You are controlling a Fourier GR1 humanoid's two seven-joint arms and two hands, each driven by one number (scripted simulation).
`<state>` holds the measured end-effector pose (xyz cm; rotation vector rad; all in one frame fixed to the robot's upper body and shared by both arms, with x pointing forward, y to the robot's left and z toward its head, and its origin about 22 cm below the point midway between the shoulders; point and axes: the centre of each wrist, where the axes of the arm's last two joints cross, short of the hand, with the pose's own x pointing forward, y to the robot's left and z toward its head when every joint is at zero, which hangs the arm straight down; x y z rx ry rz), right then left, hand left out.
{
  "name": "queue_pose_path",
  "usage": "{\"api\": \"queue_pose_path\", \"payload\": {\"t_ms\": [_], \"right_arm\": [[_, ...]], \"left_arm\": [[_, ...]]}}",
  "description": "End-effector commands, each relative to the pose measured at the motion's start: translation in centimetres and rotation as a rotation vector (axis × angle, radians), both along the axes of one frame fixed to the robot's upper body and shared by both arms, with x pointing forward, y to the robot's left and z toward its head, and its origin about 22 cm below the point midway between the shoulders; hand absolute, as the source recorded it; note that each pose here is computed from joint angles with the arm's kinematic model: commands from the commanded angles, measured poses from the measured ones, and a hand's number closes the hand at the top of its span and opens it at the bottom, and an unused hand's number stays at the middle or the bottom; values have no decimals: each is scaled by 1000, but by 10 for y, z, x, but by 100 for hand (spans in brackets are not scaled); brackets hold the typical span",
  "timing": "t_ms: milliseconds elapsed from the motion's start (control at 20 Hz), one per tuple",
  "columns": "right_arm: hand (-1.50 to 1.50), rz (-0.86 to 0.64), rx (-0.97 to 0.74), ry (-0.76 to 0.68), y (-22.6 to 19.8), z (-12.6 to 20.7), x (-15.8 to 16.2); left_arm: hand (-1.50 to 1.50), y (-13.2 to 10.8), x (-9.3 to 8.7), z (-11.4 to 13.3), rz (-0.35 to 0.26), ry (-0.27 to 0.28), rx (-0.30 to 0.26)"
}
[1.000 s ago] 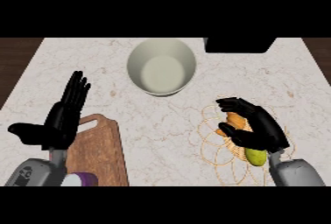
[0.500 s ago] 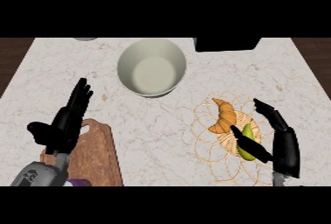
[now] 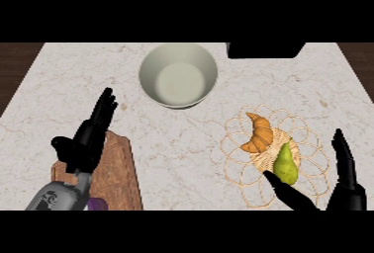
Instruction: Pick the pear from the placemat and place it in the bowl
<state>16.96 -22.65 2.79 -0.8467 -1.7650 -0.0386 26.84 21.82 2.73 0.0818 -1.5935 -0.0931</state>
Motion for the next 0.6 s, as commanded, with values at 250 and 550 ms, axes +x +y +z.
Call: {"api": "queue_pose_path", "payload": {"t_ms": [250, 550], "right_arm": [[-150, -45, 8, 286, -29, 66, -15], [-150, -57, 32, 520, -8, 70, 22]], "left_arm": [[0, -1, 6, 12, -6, -5, 15], [0, 1, 7, 14, -19, -2, 4]]}}
